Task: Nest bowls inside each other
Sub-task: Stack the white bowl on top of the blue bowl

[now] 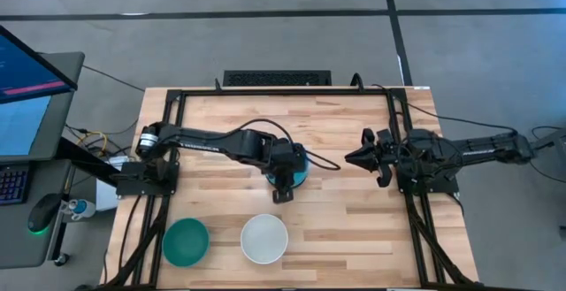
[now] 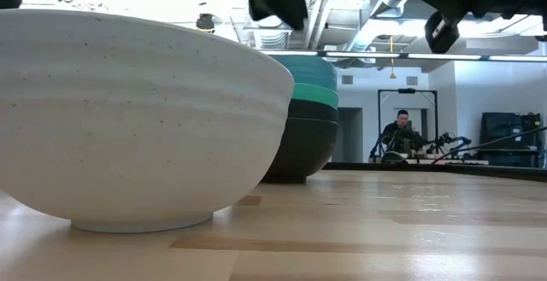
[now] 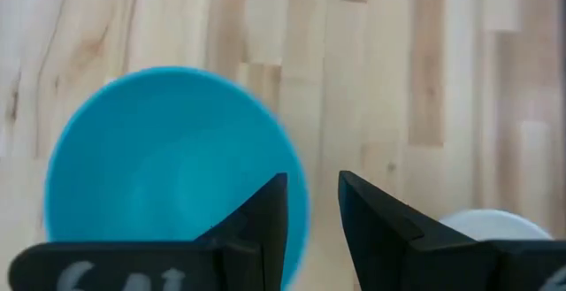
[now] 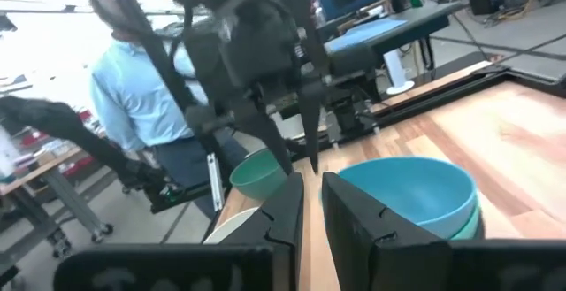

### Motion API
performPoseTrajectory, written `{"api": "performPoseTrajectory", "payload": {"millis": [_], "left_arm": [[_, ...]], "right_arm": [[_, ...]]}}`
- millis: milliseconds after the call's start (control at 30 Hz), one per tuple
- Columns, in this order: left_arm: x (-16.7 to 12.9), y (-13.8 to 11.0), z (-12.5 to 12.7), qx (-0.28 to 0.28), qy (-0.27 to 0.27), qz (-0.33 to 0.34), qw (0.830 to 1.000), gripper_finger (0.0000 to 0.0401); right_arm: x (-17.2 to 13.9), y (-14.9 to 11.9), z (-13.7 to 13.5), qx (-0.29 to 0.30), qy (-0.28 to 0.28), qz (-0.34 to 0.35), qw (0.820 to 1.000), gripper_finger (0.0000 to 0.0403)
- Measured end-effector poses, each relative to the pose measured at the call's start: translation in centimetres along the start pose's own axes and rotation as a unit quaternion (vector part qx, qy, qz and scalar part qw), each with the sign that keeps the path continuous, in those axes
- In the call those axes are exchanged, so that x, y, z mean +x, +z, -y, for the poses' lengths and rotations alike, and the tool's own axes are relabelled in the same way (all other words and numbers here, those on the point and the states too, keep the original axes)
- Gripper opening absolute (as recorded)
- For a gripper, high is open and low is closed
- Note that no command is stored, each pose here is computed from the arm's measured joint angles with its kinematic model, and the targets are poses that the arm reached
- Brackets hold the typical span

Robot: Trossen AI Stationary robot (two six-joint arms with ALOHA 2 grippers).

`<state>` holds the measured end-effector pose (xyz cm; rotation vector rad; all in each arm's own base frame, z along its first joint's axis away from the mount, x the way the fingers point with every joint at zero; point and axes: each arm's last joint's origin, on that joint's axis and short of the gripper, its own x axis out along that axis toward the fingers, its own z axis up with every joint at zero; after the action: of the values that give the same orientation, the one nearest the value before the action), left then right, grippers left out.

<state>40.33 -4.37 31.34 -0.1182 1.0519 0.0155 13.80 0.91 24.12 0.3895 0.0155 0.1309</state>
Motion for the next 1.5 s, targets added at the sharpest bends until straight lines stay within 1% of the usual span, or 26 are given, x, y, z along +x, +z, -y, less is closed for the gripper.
{"api": "performPoseTrajectory", "payload": {"millis": [167,367,433,533,667,833,1000,1100,1233,1367,1433,1500], "left_arm": [[-1.6,0.4,1.7,0.003,-0.039,0.010,0.999,0.0094],[-1.6,-1.0,4.1,-0.019,-0.053,-0.035,0.998,0.0094],[-1.5,-1.4,5.0,-0.020,-0.041,-0.037,0.998,0.0094],[-1.7,-1.6,6.3,-0.021,-0.020,-0.019,0.999,0.0093],[-1.8,-2.2,7.9,-0.041,0.008,-0.007,0.999,0.0093],[-2.1,-2.8,9.4,-0.106,0.028,0.011,0.994,0.0093],[-2.3,-3.4,10.7,-0.184,0.055,0.039,0.981,0.0093],[-2.5,-3.7,11.2,-0.235,0.061,0.051,0.969,0.0093],[-2.5,-4.2,11.9,-0.288,0.062,0.051,0.954,0.0093],[-2.0,-5.0,12.8,-0.299,0.064,0.026,0.952,0.0093],[-1.8,-5.9,13.3,-0.301,0.077,-0.003,0.951,0.0093],[-1.7,-7.1,13.6,-0.290,0.108,-0.039,0.950,0.0093]], "right_arm": [[0.0,-0.2,-0.5,-0.015,0.006,-0.003,1.000,0.0068],[0.0,-0.5,-1.5,-0.015,0.030,-0.008,0.999,0.0068],[0.0,-0.7,-1.9,-0.024,0.029,-0.007,0.999,0.0068],[0.2,-1.0,-2.6,-0.036,0.028,-0.014,0.999,0.0068],[0.6,-1.2,-4.1,-0.057,0.040,-0.031,0.997,0.0068],[1.1,-1.3,-6.1,-0.089,0.043,-0.058,0.993,0.0068],[1.2,-2.0,-7.3,-0.112,0.064,-0.126,0.984,0.0068],[1.1,-2.0,-7.7,-0.110,0.077,-0.122,0.983,0.0068],[0.9,-1.7,-7.8,-0.122,0.084,-0.115,0.982,0.0068],[0.9,-1.8,-7.8,-0.125,0.089,-0.118,0.981,0.0068],[0.9,-1.8,-7.8,-0.131,0.090,-0.117,0.980,0.0068],[0.9,-1.8,-7.9,-0.135,0.091,-0.115,0.980,0.0068]]}}
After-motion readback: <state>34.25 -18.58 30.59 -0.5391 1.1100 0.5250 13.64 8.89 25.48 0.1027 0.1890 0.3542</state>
